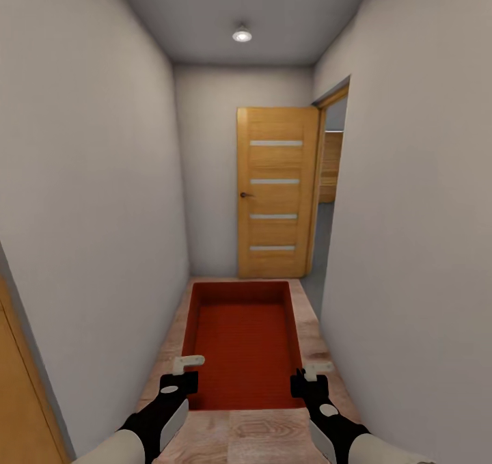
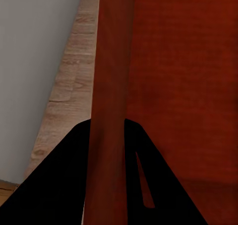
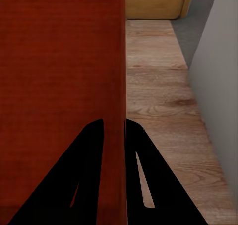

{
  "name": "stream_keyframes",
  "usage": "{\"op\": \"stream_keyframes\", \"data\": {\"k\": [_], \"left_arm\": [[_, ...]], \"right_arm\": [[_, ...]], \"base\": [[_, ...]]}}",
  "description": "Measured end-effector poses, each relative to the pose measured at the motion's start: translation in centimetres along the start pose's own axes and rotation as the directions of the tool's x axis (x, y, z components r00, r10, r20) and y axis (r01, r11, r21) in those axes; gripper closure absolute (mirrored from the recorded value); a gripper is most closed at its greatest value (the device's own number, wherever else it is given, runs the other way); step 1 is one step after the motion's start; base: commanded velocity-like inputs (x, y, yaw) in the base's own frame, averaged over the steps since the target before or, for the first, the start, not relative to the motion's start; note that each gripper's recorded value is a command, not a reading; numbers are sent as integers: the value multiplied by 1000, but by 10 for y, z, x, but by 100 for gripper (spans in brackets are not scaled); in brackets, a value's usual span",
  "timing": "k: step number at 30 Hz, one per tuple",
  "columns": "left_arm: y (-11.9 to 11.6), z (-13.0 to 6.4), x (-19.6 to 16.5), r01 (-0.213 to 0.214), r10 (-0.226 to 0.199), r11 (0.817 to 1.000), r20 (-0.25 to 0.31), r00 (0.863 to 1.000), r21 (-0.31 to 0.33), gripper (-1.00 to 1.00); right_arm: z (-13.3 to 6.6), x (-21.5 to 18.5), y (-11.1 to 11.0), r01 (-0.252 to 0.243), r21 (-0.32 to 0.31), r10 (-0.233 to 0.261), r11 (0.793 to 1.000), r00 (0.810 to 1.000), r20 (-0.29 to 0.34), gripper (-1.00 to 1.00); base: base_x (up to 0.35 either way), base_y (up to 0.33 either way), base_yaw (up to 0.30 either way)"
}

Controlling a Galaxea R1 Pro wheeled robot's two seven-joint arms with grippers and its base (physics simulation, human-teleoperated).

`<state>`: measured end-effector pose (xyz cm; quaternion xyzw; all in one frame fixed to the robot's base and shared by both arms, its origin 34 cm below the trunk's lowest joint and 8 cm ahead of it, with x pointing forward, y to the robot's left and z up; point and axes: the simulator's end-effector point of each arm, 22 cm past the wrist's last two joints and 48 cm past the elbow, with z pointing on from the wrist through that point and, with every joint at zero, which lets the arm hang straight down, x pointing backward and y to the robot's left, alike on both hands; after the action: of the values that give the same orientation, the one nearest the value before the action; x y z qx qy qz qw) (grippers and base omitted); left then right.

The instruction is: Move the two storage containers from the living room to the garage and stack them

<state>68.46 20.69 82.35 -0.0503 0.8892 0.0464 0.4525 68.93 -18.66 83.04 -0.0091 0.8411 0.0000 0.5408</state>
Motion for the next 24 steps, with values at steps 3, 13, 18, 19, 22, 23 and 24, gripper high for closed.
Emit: {"op": "stream_keyframes", "data": {"k": [3,13,18,19,22,23,24], "left_arm": [[0,0,0,0,0,1000,0,1000,0,100],[0,0,0,1,-1,1000,-1,1000,0,100],[0,0,0,1,-1,1000,-1,1000,0,100],[0,0,1,1,-1,1000,-1,1000,0,100],[0,0,1,1,-1,1000,-1,1000,0,100],[0,0,0,1,-1,1000,-1,1000,0,100],[0,0,0,1,-1,1000,0,1000,0,100]], "right_arm": [[0,0,0,0,0,0,1000,1000,0,100],[0,0,0,1,0,-1,1000,1000,-1,100],[0,0,0,1,0,-1,1000,1000,-1,100],[0,0,0,1,0,-1,1000,1000,-1,100],[0,0,0,1,-1,-1,1000,1000,-1,100],[0,0,0,1,0,-1,1000,1000,-1,100],[0,0,0,1,0,-1,1000,1000,0,100]], "base": [[322,0,0],[322,0,0],[322,0,0],[322,0,0],[322,0,0],[322,0,0],[322,0,0]]}}
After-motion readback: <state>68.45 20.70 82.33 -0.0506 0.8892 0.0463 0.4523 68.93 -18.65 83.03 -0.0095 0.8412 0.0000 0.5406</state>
